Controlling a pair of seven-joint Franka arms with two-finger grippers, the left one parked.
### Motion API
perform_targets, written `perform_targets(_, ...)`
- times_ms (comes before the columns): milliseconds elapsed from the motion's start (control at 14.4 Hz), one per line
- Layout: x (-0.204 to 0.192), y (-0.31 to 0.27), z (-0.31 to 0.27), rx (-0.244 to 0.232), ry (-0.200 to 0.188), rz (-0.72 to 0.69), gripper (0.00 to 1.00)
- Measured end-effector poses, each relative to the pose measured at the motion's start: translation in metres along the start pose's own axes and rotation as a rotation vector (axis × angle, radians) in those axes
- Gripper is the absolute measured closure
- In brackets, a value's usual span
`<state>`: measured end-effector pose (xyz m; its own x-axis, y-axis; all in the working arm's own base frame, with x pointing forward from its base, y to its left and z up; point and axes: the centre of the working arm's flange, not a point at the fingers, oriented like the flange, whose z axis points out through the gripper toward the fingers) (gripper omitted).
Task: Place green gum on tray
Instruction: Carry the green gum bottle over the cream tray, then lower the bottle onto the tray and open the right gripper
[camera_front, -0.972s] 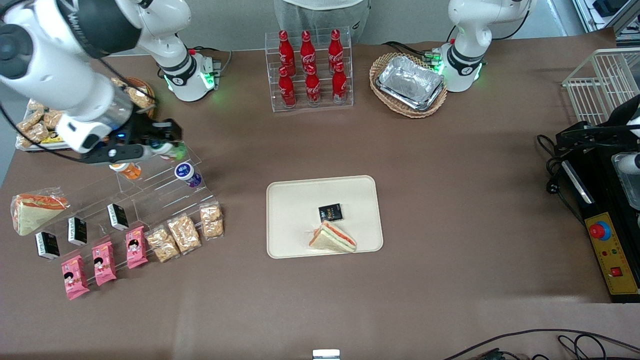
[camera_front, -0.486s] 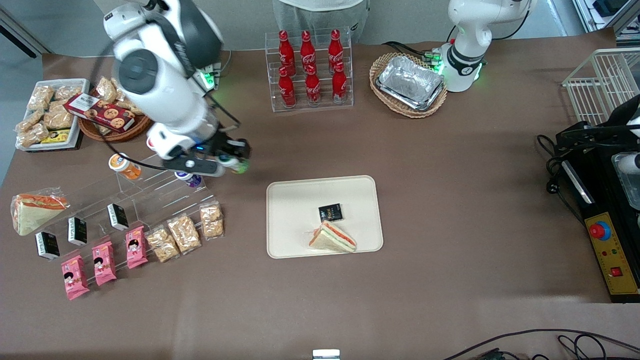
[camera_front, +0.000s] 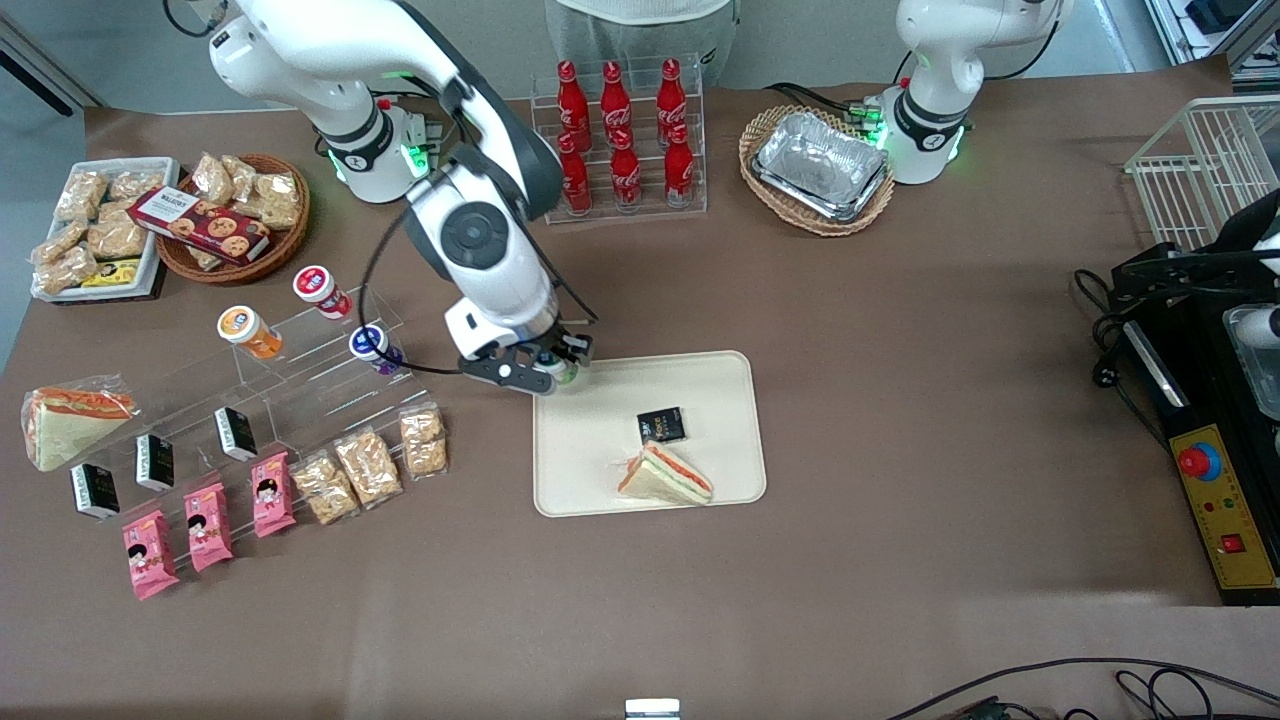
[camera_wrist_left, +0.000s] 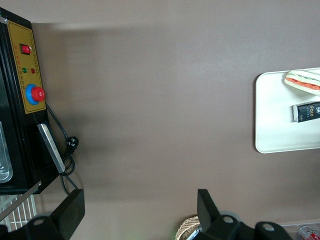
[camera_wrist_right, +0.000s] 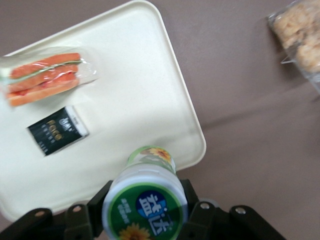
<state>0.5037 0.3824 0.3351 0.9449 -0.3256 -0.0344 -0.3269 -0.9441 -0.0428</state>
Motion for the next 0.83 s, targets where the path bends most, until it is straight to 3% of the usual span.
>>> perform_targets(833, 0.011, -0.003, 0.116, -0.025, 0.048, 0.044, 0.42)
